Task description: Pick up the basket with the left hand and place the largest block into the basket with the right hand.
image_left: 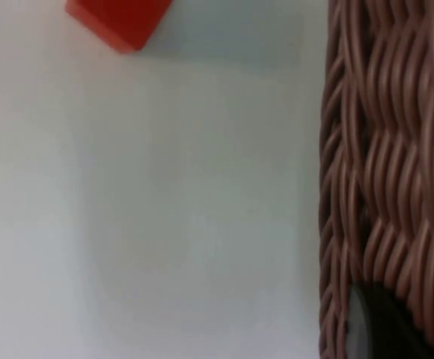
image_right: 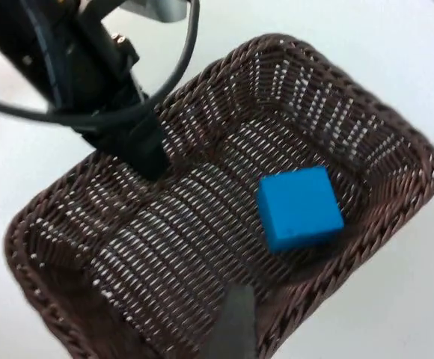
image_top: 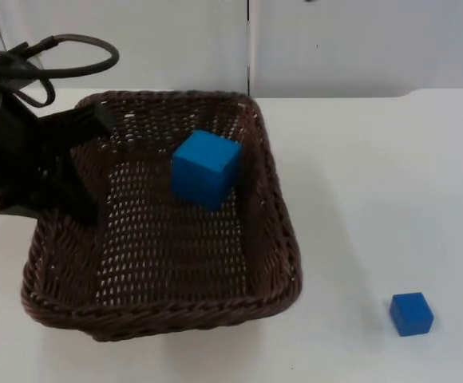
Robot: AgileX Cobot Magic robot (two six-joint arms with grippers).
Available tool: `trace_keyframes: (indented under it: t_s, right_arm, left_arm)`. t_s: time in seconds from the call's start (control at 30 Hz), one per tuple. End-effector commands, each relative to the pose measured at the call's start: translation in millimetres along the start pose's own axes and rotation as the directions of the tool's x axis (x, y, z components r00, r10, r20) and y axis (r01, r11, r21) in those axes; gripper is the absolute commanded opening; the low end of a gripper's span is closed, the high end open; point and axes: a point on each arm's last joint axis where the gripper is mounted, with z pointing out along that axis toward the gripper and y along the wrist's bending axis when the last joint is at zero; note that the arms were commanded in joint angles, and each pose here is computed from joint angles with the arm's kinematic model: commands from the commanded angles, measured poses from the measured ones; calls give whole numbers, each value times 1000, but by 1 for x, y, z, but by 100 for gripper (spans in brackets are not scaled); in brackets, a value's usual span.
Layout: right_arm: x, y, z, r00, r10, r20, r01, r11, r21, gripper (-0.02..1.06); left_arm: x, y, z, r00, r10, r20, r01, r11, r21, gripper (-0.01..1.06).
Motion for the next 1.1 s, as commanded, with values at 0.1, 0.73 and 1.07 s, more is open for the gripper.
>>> trace_keyframes:
  t_s: [0.1, 0.73, 1.07]
  right_arm:
    - [35, 14, -42, 991, 53, 126, -58, 998, 38, 72]
    - [112, 44, -124, 947, 39, 320, -61, 996, 58, 72]
    - [123, 44, -115, 960, 45, 277, -63, 997, 55, 72]
  left_arm:
    - [2, -27, 20, 998, 66, -8, -66, 995, 78, 0]
    - [-30, -41, 105, 993, 87, -78, -84, 995, 51, 0]
    - [-32, -34, 119, 993, 86, -83, -84, 996, 26, 0]
